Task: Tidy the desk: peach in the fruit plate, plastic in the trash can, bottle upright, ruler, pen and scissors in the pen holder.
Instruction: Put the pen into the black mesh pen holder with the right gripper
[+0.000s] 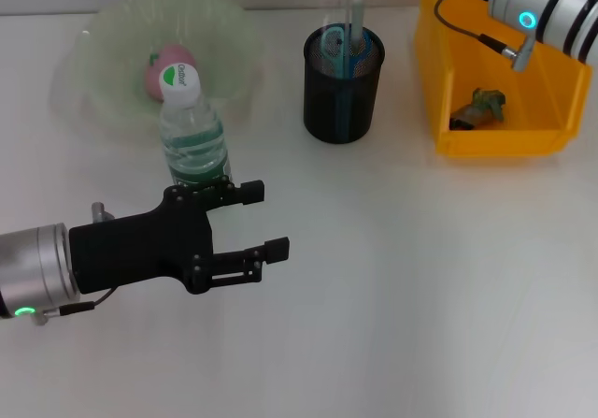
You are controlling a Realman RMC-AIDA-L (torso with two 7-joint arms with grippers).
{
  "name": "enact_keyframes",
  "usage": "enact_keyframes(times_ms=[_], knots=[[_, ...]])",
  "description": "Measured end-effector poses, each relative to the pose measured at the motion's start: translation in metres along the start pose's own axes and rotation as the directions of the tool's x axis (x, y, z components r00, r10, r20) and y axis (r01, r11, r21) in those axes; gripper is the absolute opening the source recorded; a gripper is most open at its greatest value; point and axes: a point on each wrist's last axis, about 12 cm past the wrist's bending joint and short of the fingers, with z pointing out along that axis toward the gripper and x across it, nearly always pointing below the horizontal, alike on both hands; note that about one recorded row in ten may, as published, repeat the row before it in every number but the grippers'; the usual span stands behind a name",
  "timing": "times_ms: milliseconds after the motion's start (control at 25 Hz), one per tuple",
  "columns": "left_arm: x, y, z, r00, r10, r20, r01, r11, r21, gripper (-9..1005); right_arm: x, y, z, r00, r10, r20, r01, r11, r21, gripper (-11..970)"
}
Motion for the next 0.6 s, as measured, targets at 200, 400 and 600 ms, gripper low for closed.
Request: enact_keyframes(times_ms=[200,400,600], knots=[[-0.002,0.001,0.001,1.0,0.005,0.002,-0.005,1.0,0.004,795,0.001,0.002,0.002,1.0,0.001,-0.006,-0.001,1.0,-0.008,295],[-0.002,0.002,0.001,1.0,0.003,0.002,-0.003,1.0,0.004,795,0.002,0.003,-0.013,0.999,0.031,0.015,-0.03,0.997,-0.065,440],[-0.002,-0.001,-0.003,1.0,-0.014,0.01,0.014,1.0,0.018,795,0.002,-0.001,-0.075,0.997,0.054,0.056,-0.043,0.98,-0.193,704]])
